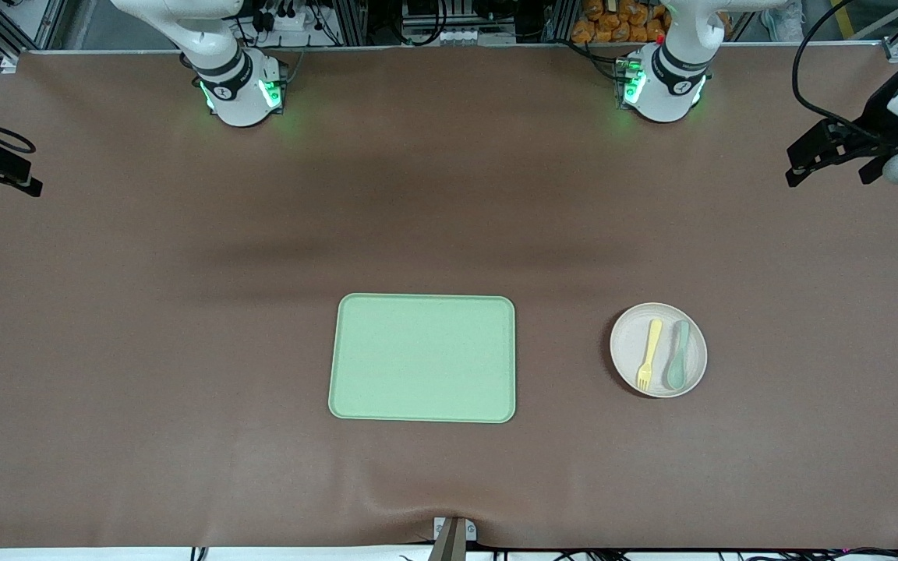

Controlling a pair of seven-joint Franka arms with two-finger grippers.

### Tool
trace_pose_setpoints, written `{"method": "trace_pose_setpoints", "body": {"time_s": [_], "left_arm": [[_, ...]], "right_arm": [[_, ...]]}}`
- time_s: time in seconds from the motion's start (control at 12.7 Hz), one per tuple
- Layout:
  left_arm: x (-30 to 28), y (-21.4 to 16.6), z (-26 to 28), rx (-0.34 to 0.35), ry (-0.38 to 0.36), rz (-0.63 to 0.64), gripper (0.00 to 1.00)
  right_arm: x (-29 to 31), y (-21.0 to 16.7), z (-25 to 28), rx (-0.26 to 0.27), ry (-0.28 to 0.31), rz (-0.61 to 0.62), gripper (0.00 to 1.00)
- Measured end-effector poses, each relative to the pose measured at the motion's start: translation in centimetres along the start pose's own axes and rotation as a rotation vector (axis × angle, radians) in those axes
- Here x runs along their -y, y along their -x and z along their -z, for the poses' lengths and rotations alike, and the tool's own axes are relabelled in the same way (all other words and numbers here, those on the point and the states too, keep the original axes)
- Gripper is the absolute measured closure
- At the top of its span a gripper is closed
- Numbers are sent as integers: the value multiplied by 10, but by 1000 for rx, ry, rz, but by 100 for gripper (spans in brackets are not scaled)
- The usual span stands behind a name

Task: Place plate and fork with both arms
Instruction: 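Move the left gripper toward the white plate's rim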

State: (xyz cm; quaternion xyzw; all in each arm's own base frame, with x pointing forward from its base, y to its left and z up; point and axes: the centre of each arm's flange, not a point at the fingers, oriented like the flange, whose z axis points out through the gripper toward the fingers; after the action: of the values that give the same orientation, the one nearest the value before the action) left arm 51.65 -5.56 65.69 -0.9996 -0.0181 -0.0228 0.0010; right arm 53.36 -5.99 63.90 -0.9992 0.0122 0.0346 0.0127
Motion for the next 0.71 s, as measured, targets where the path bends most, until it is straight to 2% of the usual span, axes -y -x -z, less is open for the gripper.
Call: {"method": "trace_pose_setpoints", "body": {"time_s": [0.24, 0.39, 0.55, 0.71], "left_arm": [[3, -3, -4, 6, -9, 5, 0], [6, -16, -29, 51, -12, 7, 0], [8, -46, -82, 96, -12, 11, 0], [16, -77, -155, 101, -6, 17, 0]], "right_arm": [[0, 0, 0, 0, 0, 0, 0], [0, 0, 0, 1, 0, 0, 0], [1, 0, -1, 2, 0, 1, 0], [1, -1, -1, 3, 0, 2, 0]]}}
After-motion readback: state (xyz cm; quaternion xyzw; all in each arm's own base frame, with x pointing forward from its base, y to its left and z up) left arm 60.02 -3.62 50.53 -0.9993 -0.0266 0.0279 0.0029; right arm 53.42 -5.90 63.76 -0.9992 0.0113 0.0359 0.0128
